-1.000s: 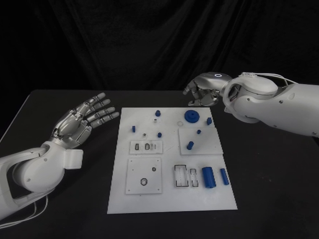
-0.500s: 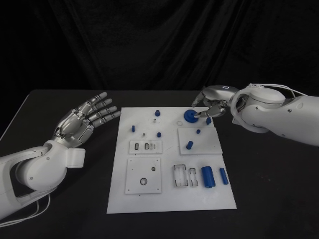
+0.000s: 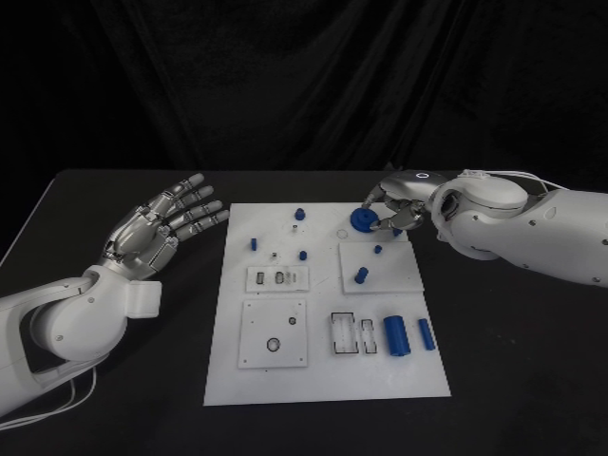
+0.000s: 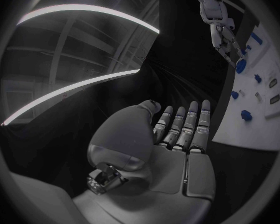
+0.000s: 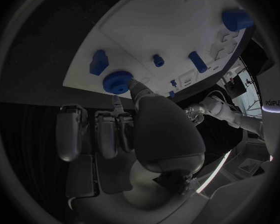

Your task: Assemble the parts on the task board

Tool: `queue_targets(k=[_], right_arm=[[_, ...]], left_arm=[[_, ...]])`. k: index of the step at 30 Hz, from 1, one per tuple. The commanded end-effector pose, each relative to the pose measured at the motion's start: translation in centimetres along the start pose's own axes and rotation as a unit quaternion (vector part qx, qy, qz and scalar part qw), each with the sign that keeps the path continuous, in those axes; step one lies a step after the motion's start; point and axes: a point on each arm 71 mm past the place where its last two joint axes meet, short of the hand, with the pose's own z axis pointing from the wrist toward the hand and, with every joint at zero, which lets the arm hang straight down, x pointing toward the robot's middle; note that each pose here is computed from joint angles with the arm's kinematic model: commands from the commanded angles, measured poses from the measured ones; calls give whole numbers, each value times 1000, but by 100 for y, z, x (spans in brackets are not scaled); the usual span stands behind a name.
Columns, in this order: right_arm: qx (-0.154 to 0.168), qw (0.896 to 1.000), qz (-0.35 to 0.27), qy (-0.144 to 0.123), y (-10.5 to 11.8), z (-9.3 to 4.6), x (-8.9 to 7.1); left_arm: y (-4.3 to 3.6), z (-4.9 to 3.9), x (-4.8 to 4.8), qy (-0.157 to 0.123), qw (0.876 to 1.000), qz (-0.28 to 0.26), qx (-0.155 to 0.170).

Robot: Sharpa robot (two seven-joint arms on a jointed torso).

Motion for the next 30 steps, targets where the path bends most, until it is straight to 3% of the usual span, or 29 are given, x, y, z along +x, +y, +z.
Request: queue_targets(k=[1,15,30], right_arm=[[8,1000,-19,-15,-9,3,-6],[10,1000,-21,-13,-1,20,13],[17,1000,-25,8,1,114,118]], left_arm=[[-32,9,19,8,1000,-9,23],[-30,13,14,10,1000,-10,22],[-25,19,11,11,1000,-11,19]])
